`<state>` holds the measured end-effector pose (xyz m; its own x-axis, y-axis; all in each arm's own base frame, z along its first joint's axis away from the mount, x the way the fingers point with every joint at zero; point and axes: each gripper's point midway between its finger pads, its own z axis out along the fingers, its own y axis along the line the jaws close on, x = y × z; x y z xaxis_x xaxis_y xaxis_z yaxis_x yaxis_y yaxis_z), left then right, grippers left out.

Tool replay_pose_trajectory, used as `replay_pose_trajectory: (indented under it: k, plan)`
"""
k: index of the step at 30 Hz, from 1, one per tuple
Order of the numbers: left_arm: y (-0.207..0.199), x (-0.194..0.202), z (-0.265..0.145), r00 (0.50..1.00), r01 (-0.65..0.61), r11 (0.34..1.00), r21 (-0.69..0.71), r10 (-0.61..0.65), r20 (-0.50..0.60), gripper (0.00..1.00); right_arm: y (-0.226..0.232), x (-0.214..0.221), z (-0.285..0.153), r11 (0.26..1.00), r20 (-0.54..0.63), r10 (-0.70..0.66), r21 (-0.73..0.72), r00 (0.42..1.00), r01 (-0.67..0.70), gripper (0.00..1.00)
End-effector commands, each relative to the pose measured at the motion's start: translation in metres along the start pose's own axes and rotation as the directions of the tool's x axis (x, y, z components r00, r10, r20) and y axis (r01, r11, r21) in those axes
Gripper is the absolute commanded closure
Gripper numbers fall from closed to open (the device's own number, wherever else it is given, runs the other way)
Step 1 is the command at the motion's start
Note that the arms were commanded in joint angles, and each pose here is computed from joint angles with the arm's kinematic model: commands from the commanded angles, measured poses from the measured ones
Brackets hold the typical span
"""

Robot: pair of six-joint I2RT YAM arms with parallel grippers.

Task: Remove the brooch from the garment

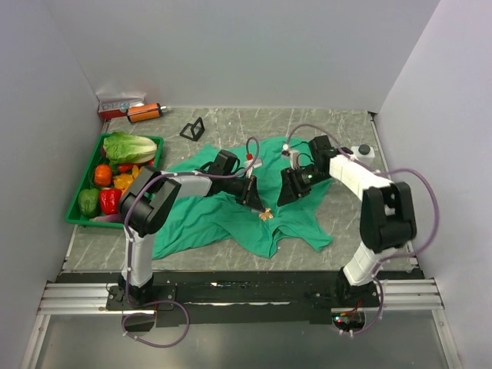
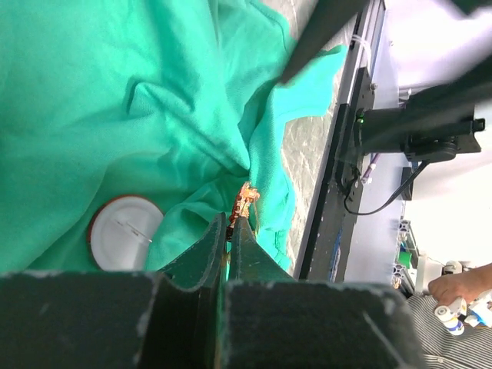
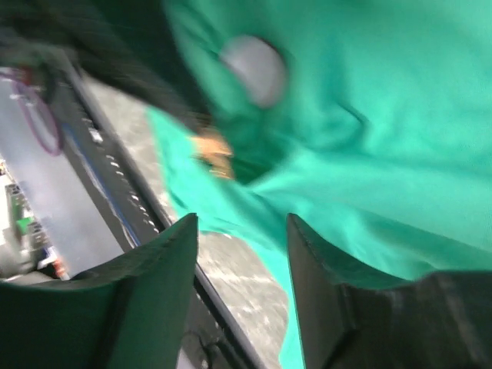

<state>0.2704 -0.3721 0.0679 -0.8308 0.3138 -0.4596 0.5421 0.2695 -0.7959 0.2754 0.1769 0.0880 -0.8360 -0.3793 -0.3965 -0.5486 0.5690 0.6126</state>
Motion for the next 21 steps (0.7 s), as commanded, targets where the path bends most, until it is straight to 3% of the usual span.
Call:
replay_pose_trajectory:
  k: [1,21]
  plan:
    - [-0.026,-0.021,-0.009,0.997,-0.071,0.996,0.055,0.069,0.047,0.99,0.037,-0.022,-0.014,0.972,0.143,-0.206,-0.086,0.968,0.219,0.39]
    - [-0.035,-0.02,-0.012,0.997,-0.074,0.989,0.131,0.071,0.027,0.99,0.027,-0.019,0.03,0.959,0.028,-0.264,-0.099,0.964,0.265,0.35]
